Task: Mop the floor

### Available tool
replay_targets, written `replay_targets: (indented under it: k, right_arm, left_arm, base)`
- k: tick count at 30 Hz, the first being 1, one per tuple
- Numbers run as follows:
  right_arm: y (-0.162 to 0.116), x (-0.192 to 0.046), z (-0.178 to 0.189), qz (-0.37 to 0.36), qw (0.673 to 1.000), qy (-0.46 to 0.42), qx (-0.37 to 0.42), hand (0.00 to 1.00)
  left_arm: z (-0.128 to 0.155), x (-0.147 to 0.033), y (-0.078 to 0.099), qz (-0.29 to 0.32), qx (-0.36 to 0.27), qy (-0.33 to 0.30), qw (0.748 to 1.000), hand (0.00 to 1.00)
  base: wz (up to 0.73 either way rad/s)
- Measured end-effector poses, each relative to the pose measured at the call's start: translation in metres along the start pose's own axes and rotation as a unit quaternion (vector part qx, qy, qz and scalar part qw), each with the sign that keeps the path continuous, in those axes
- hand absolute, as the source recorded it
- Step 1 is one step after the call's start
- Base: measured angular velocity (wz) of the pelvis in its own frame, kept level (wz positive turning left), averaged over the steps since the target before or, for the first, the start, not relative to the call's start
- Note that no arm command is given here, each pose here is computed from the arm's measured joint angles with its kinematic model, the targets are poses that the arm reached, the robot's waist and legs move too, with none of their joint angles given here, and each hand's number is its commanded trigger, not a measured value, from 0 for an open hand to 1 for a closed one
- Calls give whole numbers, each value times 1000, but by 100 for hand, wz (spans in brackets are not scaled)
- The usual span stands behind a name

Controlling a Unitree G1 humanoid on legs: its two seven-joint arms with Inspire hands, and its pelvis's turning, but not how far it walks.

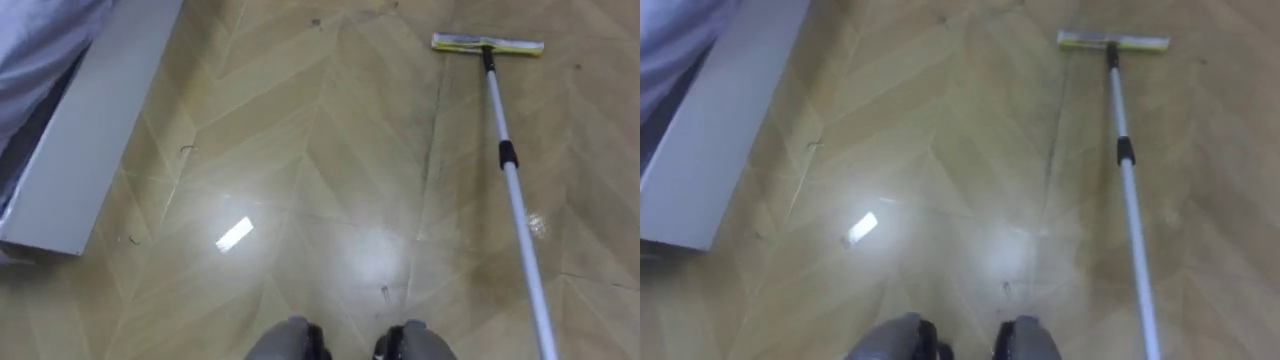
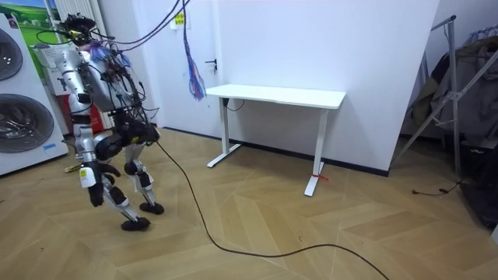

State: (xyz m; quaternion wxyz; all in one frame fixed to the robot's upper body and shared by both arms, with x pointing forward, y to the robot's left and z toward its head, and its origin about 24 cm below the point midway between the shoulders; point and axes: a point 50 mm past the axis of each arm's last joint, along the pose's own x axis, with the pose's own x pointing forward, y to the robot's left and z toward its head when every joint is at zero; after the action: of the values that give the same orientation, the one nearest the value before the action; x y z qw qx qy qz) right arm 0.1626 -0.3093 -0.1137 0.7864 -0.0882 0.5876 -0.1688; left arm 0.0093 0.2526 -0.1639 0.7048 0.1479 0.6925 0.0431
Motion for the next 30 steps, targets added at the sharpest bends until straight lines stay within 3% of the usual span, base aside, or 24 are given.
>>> replay_targets:
  k: [5,8,10,13,16,19,23,30]
  right_arm:
    - [6,3,-24,32,998,20,52,100]
    - [-3,3,-70,17,996,74,52,100]
    - [-5,0,-109,1,991,129,30,100]
    - [9,-5,-137,-2,984,176,7,100]
    - [21,-6,-145,2,982,186,-17,100]
    - [33,-6,-143,13,982,187,-35,100]
    - [30,-5,-130,1,981,190,-26,100]
    - [20,2,-19,4,998,38,41,100]
  left_arm:
    - [-16,-1,-7,-27,2,15,1000,0]
    - [-2,1,-13,-34,10,5,999,0]
    - [22,1,-16,-35,10,-32,999,0]
    - [46,0,-13,-17,7,-68,998,0]
    - [46,0,-19,-15,1,-66,998,0]
    - [37,1,-21,-9,-3,-49,999,0]
    - [36,1,-20,-4,-4,-44,999,0]
    - [33,1,-13,4,-2,-34,999,0]
  base:
    - [22]
    - [1]
    - [-6]
    - [-48]
    - [-96]
    - [-43]
    - [34]
    - [33]
